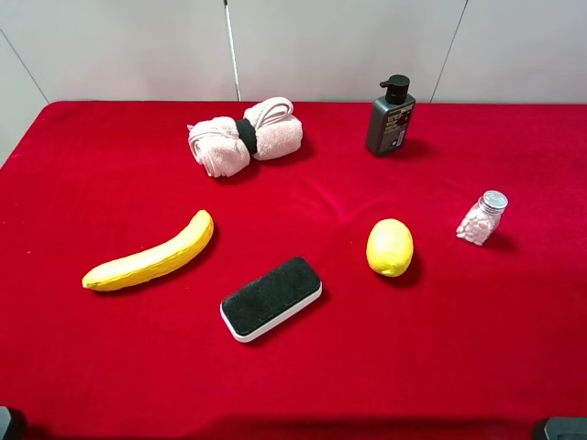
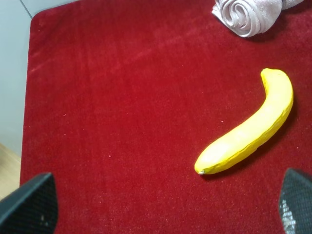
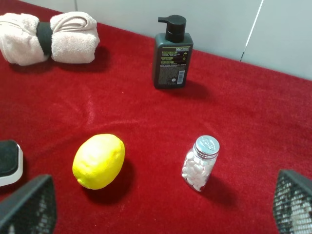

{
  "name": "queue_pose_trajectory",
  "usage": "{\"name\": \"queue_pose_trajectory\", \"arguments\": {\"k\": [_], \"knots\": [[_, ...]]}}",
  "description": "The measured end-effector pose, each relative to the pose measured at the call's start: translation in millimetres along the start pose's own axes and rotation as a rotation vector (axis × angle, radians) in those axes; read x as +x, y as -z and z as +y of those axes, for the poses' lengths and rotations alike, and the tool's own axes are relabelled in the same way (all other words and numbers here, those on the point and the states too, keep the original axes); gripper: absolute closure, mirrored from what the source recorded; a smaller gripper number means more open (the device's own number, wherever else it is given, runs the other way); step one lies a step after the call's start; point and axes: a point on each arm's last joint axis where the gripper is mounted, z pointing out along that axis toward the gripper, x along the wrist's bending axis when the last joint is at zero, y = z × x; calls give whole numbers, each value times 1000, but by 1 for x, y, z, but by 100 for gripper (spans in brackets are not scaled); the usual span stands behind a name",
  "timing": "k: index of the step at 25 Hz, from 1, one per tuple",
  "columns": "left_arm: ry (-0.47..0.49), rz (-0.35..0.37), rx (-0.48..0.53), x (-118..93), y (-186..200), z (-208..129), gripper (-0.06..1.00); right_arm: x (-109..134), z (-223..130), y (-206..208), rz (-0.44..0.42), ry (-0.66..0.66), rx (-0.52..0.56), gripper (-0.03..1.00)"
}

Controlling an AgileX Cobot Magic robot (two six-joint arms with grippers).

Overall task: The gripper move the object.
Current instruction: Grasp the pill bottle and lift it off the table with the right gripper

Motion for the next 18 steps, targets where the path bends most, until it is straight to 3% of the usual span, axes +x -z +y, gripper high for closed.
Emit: {"name": "queue_pose_trajectory", "arguments": {"k": [18], "knots": [[0, 0, 0, 0, 0, 0, 7, 0, 0, 0, 5, -3, -1, 27]]}}
